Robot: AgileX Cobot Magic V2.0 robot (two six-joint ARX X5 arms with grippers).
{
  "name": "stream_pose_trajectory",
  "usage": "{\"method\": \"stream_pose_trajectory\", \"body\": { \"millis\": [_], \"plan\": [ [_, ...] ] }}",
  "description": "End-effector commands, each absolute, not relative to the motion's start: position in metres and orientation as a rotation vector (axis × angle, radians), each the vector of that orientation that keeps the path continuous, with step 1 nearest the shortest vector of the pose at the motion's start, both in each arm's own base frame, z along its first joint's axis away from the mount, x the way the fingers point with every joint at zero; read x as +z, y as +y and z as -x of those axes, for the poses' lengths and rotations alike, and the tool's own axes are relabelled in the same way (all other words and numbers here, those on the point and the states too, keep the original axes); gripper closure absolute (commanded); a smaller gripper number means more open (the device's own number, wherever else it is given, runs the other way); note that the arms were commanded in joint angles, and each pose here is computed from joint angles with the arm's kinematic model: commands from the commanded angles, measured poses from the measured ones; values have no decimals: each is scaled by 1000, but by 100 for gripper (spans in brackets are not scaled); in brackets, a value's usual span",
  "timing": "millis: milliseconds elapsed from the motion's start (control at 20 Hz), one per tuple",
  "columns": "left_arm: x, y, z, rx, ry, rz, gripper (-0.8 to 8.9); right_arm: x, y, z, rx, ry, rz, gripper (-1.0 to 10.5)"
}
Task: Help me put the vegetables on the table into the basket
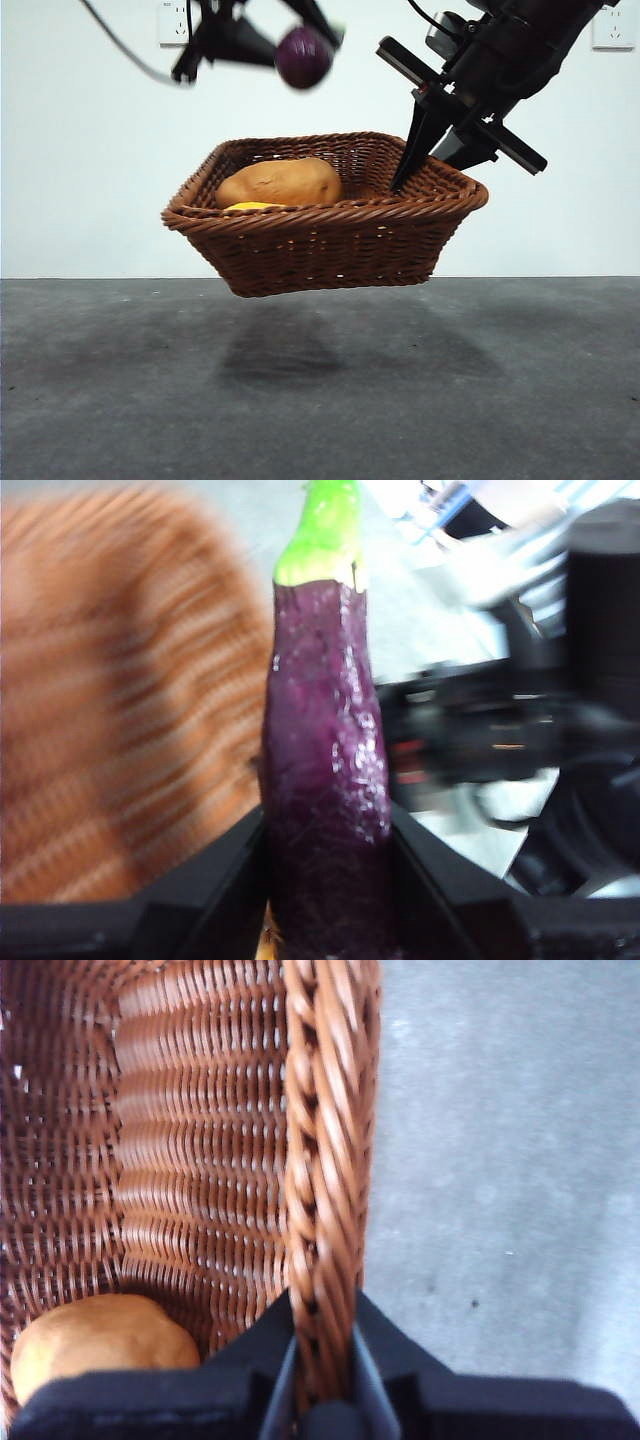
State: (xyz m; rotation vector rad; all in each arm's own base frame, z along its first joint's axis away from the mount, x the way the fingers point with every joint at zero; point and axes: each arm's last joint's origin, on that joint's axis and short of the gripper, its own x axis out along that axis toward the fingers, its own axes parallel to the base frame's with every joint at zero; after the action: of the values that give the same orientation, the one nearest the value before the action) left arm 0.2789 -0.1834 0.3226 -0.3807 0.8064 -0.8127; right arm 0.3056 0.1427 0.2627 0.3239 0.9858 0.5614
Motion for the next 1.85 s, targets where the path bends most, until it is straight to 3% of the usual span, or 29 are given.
{"method": "stream_pose_trajectory", "body": {
  "millis": [50,250,450,500,600,650,850,1050,1350,1550,1700,1850],
  "plan": [
    [304,-188,-289,-757,878,457,822,262,144,-306,565,985,-347,958],
    [279,-203,-310,-725,941,611,822,261,148,-302,563,1002,-317,958],
    [264,-203,-312,-582,983,589,810,260,150,-301,557,999,-300,958],
    [264,-203,-313,-589,981,591,762,260,150,-301,558,999,-301,958],
    [267,-205,-313,-647,976,600,416,260,152,-300,565,999,-288,958],
    [269,-206,-313,-689,967,606,396,260,152,-300,572,999,-286,958],
    [271,-209,-312,-739,961,612,397,259,151,-299,567,1019,-278,958],
    [290,-200,-306,-870,932,602,405,259,151,-299,570,1012,-272,958],
    [372,-130,-251,-888,679,463,416,268,134,-307,559,986,-321,958],
    [405,-81,-198,-789,525,272,825,302,102,-318,503,977,-274,958],
    [416,-52,-164,-621,441,123,822,324,65,-323,382,972,-224,958],
    [415,-37,-146,-525,447,29,822,319,29,-326,288,986,-256,958]
  ]
}}
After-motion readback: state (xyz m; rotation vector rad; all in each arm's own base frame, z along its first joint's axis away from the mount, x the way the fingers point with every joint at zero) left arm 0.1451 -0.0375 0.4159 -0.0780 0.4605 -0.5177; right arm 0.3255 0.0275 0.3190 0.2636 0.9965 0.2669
